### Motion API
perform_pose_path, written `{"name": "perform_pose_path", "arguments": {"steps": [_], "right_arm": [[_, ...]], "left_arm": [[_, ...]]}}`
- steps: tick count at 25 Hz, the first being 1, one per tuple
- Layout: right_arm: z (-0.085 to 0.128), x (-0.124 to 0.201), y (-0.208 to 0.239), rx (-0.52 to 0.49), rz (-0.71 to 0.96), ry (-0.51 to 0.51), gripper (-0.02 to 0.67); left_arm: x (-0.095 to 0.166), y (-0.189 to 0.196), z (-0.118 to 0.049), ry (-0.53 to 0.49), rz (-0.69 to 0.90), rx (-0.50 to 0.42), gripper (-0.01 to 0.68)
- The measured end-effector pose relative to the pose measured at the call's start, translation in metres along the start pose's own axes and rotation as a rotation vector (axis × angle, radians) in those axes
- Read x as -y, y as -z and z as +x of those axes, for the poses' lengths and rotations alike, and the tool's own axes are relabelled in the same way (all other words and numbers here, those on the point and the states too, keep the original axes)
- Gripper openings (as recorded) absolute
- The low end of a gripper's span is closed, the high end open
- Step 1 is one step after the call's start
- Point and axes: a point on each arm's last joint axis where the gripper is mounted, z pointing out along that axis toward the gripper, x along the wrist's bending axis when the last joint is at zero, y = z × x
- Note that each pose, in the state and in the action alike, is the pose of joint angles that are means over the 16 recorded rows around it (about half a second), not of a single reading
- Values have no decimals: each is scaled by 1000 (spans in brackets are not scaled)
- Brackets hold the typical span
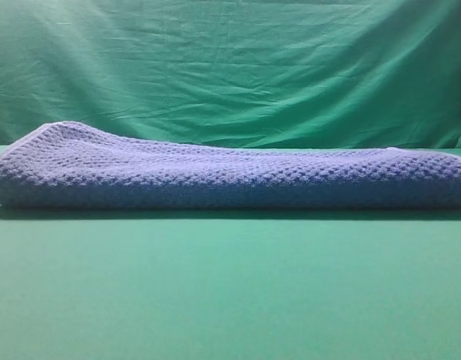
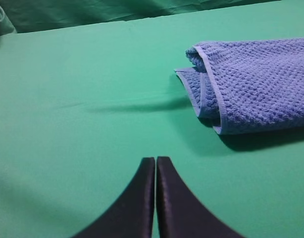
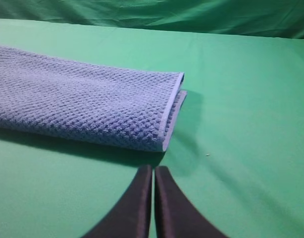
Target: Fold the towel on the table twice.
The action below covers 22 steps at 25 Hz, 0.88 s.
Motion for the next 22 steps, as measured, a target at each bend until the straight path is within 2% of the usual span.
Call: {"name": "perform_pose_path", "arguments": {"steps": [22], "right_arm": [[0, 0, 1, 7, -8, -1, 0]], "left_arm": [[0, 0, 0, -1, -1, 0, 0]]}}
